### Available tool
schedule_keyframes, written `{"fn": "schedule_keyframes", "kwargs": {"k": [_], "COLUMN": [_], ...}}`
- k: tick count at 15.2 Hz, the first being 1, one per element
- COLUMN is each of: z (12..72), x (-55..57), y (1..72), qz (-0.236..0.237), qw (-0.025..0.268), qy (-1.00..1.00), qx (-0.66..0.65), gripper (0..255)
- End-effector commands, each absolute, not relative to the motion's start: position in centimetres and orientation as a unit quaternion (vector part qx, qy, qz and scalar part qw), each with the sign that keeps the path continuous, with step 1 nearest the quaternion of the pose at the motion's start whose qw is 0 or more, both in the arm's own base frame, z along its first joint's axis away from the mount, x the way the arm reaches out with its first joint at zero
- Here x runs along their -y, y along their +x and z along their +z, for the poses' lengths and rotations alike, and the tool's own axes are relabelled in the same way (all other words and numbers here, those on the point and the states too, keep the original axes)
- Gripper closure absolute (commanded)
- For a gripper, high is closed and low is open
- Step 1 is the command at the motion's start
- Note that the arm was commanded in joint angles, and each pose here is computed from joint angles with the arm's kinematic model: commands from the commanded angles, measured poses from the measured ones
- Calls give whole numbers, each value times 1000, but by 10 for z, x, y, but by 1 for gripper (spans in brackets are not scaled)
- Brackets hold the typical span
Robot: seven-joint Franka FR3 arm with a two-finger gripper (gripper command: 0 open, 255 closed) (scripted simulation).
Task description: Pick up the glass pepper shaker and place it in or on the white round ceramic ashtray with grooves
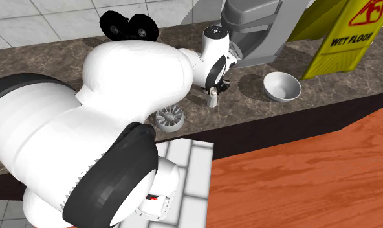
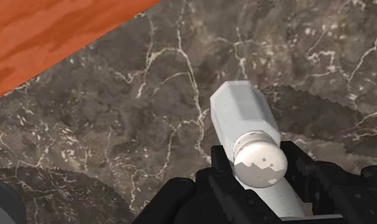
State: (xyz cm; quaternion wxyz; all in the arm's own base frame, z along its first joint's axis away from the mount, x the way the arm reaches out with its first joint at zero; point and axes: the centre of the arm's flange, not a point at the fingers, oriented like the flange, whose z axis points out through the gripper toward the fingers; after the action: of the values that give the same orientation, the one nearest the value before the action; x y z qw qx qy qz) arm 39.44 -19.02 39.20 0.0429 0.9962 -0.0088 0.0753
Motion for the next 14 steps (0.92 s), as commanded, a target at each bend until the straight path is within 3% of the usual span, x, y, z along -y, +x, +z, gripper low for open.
{"fn": "schedule_keyframes", "kwargs": {"k": [1, 14], "z": [403, 471], "x": [190, 190], "y": [394, 394], "qz": [75, 75], "qw": [43, 43], "qy": [996, 996], "qx": [9, 9], "gripper": [255, 255]}}
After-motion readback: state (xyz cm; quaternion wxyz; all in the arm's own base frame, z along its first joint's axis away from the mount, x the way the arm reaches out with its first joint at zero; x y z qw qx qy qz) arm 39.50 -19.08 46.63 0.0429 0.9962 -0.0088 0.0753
